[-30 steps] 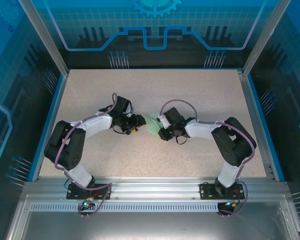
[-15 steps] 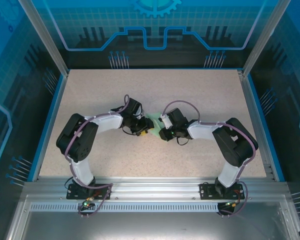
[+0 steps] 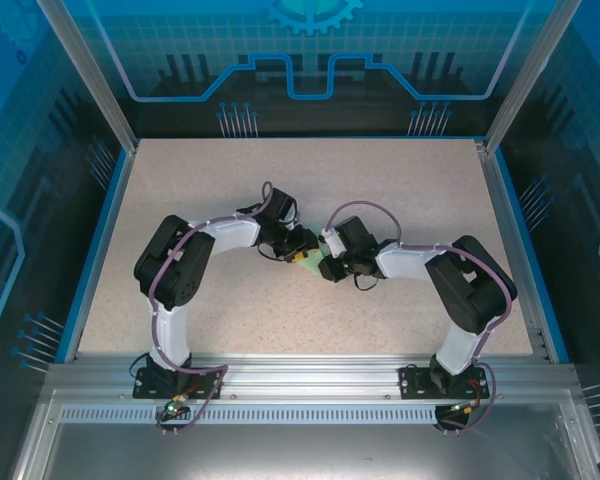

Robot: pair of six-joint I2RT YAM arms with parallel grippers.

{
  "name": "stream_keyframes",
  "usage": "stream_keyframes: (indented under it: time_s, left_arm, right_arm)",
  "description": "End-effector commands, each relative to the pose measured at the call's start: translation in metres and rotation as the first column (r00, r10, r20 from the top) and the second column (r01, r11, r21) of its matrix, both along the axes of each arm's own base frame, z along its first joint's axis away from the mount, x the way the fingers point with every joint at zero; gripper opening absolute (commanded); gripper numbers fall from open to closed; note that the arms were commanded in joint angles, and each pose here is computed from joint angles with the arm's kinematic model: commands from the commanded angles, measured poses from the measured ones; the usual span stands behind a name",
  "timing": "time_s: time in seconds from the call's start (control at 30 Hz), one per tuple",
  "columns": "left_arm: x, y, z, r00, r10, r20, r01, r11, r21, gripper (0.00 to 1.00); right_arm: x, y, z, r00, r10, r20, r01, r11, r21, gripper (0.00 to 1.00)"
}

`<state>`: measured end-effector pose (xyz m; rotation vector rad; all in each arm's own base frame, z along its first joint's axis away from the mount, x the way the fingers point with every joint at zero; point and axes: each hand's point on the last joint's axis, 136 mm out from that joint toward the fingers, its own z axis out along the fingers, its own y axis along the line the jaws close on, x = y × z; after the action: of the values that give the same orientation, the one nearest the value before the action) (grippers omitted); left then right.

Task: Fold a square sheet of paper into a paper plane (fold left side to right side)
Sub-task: Fourth fold the wing at the center of the table.

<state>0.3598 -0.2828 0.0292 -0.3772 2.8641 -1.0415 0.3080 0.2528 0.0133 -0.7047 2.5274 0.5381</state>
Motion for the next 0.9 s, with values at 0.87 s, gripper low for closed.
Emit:
stream_keyframes:
  time_s: [0.87]
  left_arm:
    - [-0.009, -0.012, -0.015, 0.999, -0.037, -0.041, 0.037, 0.999, 0.007, 0.42]
  right_arm:
    - [-0.035, -0.032, 0.023, 0.968, -0.040, -0.248, 0.071, 0.990, 0.118, 0.43]
